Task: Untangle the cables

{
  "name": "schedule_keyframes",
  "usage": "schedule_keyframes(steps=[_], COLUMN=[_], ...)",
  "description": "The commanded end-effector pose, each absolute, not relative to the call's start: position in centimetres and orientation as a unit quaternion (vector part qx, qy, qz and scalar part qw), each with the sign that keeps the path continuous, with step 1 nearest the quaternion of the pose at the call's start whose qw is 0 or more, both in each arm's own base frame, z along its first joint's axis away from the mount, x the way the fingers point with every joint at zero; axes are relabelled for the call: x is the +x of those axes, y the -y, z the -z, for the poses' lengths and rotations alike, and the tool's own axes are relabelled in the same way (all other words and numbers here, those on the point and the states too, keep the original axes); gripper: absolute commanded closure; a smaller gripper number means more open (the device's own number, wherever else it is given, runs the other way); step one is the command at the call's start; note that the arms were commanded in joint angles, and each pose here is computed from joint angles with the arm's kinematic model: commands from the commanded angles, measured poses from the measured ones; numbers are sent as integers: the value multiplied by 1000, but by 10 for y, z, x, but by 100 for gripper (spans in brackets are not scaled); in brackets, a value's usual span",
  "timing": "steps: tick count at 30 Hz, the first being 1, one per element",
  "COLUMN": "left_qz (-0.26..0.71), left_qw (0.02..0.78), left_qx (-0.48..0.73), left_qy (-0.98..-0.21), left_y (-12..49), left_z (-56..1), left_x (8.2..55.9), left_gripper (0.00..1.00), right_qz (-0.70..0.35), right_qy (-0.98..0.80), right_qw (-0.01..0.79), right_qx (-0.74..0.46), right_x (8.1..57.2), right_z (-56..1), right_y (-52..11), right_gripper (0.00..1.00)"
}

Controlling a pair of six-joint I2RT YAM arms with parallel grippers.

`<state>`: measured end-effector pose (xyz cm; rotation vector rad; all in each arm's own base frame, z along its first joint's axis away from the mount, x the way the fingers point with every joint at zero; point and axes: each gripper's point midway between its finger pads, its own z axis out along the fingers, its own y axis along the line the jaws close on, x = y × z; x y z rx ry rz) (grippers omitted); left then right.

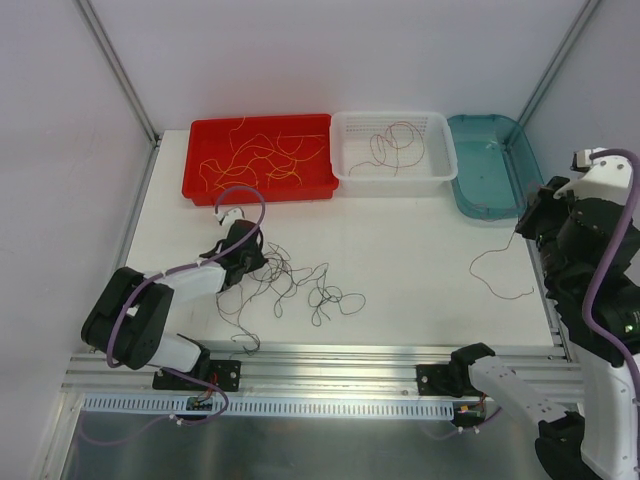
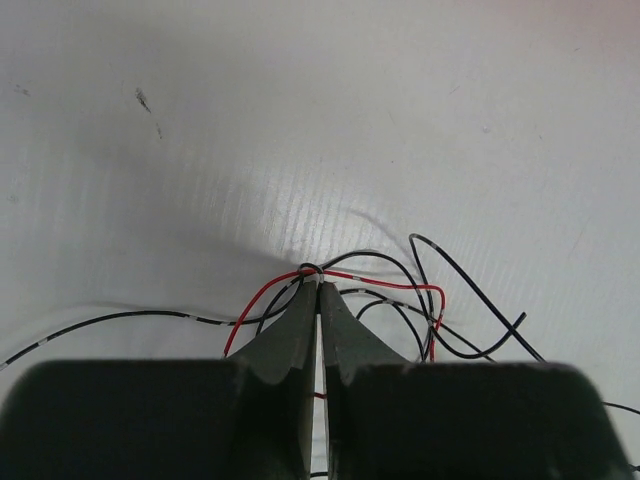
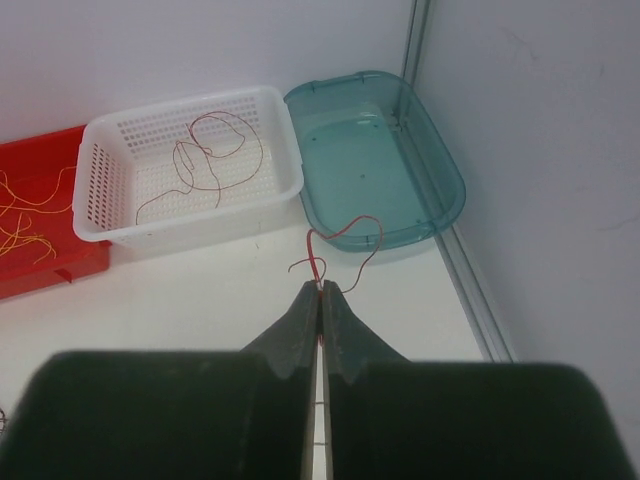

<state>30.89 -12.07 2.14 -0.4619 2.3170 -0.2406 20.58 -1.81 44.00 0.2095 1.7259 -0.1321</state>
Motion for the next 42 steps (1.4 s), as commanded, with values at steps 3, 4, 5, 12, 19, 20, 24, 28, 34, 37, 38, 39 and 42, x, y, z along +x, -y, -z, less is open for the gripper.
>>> schedule_keyframes(steps=[3,4,5,12,19,20,24,28,34,37,38,39,42], left_qz=[119,133,140,163,152,150,132,107,20,-7,-9,-11,-21], left_qw=[370,379,382,434,465,466,461,464,450,446,448,448,453], left_qx=[-180,-175,-169,-119,-83,-75,-59,-38,-51,-65,-66,-65,-67], left_qy=[-904,-899,-898,-878,-868,-869,-876,-879,-891,-893,-892,-891,-888], left_y=[125,129,132,133,113,111,95,81,48,36,35,34,30], left_z=[-32,-45,-53,-145,-219,-224,-239,-235,-191,-170,-168,-168,-170], left_x=[308,310,310,310,294,291,281,273,261,256,256,255,258], left_gripper=[100,99,91,43,3,1,1,1,1,1,1,1,1], right_qz=[57,55,49,28,-24,-29,-31,-29,-31,-22,-20,-12,1], right_qy=[-782,-793,-793,-796,-776,-765,-736,-685,-651,-644,-644,-655,-679], right_qw=[616,602,603,602,631,643,677,728,758,764,765,755,734], right_qx=[78,70,69,52,7,6,-1,11,8,1,-2,-9,-10], right_x=[229,234,239,269,311,320,351,385,459,498,507,529,558], right_z=[-404,-388,-384,-377,-410,-420,-456,-510,-531,-525,-521,-501,-462], right_y=[5,1,-3,-21,-56,-59,-68,-72,-89,-97,-100,-104,-106], right_gripper=[99,99,99,99,99,99,99,99,99,99,99,99,99])
